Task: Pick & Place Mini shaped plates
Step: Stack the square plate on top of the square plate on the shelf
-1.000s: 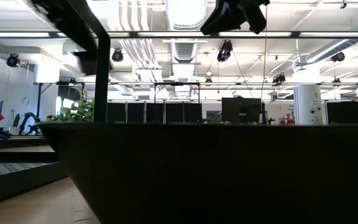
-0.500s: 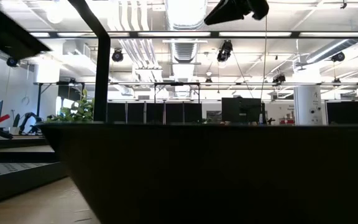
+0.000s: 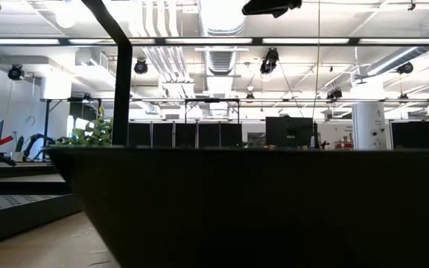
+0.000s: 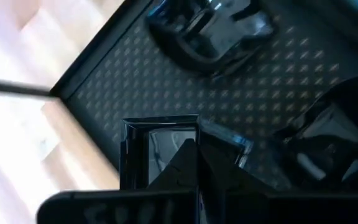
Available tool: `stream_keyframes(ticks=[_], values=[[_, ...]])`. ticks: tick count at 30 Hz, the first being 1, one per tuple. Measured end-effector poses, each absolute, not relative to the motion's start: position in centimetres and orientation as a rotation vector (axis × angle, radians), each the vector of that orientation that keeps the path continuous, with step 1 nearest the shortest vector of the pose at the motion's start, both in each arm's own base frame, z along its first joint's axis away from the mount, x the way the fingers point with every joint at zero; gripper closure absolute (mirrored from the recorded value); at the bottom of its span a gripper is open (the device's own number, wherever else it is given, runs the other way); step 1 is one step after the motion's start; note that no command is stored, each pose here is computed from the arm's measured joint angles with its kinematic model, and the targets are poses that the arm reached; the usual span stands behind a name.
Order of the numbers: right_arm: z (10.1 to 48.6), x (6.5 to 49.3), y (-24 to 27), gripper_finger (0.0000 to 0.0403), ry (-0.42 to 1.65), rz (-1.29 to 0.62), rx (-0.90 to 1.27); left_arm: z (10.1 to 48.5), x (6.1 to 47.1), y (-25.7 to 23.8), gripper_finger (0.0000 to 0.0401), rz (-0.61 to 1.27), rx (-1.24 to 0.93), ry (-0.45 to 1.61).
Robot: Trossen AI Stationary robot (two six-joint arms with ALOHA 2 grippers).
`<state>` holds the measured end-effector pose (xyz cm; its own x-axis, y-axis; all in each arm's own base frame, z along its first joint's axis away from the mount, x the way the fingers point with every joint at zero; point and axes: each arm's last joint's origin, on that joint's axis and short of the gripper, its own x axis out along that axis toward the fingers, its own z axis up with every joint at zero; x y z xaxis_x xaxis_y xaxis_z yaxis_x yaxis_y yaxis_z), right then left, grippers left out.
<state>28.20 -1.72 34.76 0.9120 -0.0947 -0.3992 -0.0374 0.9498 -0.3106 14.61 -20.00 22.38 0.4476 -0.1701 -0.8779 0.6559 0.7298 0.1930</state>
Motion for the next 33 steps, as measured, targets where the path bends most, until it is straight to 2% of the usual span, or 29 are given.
stream_keyframes(ticks=[7, 14, 23, 33], values=[[35.0, 28.3, -1.7, 0.0335, 0.400, -0.032, -0.330, 21.0, 14.3, -20.4, 0.0401, -0.675, 0.492, 0.986], [35.1, 28.3, -1.7, 0.0335, 0.388, -0.034, -0.333, 19.7, 13.9, -19.8, 0.0401, -0.731, 0.623, 0.982], [35.1, 28.3, -1.7, 0.0335, 0.388, -0.034, -0.336, 19.1, 13.7, -19.6, 0.0400, -0.757, 0.672, 0.979], [35.1, 28.3, -1.7, 0.0335, 0.389, -0.035, -0.334, 18.9, 13.8, -19.5, 0.0375, -0.743, 0.703, 0.949]])
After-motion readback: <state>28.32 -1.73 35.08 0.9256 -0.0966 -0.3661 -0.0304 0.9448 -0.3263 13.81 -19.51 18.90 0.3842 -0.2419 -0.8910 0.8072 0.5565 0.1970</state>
